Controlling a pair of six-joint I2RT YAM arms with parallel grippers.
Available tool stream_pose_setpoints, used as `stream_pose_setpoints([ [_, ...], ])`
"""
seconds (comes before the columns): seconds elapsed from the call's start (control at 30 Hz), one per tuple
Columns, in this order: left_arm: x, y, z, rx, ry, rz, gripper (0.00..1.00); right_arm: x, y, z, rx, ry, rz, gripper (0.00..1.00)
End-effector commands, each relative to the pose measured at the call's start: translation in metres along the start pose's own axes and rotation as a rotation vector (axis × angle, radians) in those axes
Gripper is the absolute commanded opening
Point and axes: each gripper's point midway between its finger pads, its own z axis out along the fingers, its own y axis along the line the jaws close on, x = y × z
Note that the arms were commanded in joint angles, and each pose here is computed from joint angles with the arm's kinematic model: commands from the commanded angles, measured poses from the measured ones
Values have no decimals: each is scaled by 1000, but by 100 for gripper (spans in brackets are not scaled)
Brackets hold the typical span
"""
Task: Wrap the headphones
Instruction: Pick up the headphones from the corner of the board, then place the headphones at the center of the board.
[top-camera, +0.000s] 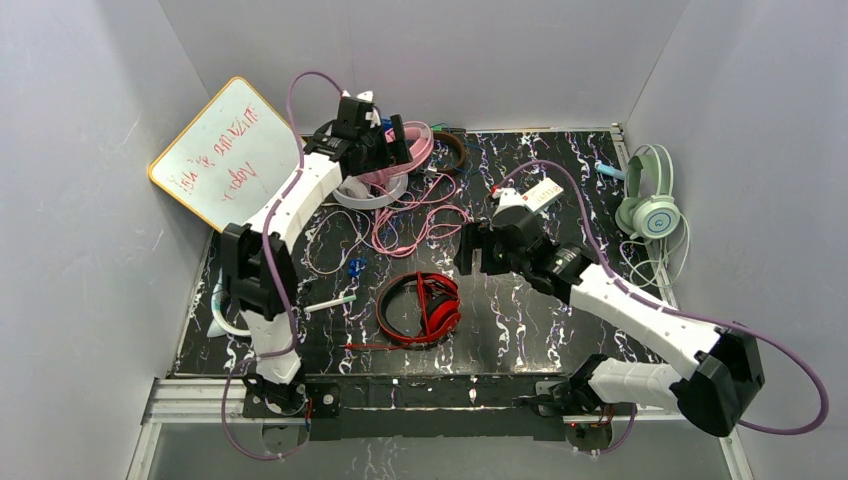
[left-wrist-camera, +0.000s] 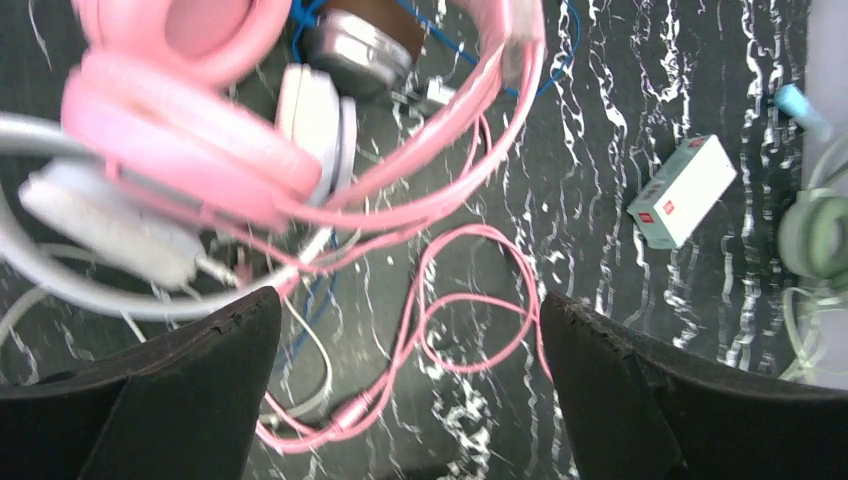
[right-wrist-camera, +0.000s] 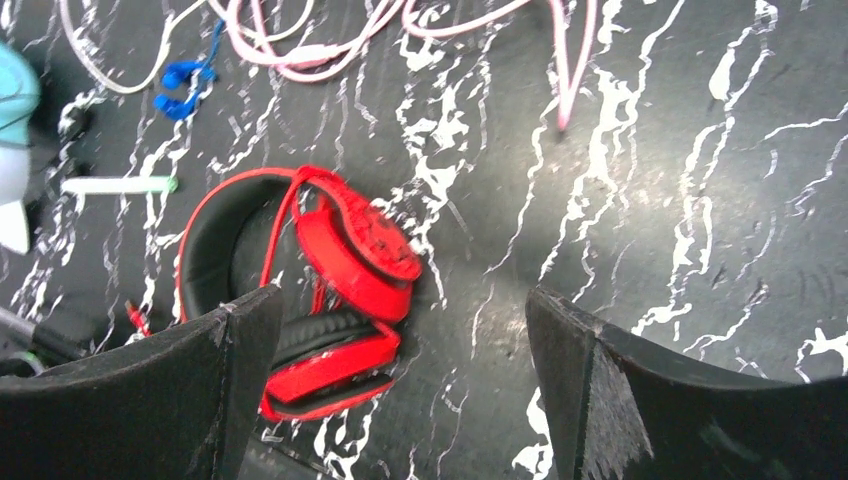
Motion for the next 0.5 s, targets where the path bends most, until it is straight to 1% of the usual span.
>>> stream_pose_setpoints([
  [0.0,-33,-27,8,87,-78,248,97,-31,-9,13,39,-48,18,99],
  [0.1,-43,-36,27,105,-95,359,98,-36,-7,17,3,-61,19,99],
  [0.27,-52,-45,60,129,-111,419,98,-41,-5,18,-28,-64,14,99],
  [0.37,-48,-50,86,145,-101,440,98,-46,-10,17,-20,-73,11,99],
  [0.47,-37,-55,102,174,-75,440,88,-48,-13,15,-17,-73,11,99],
])
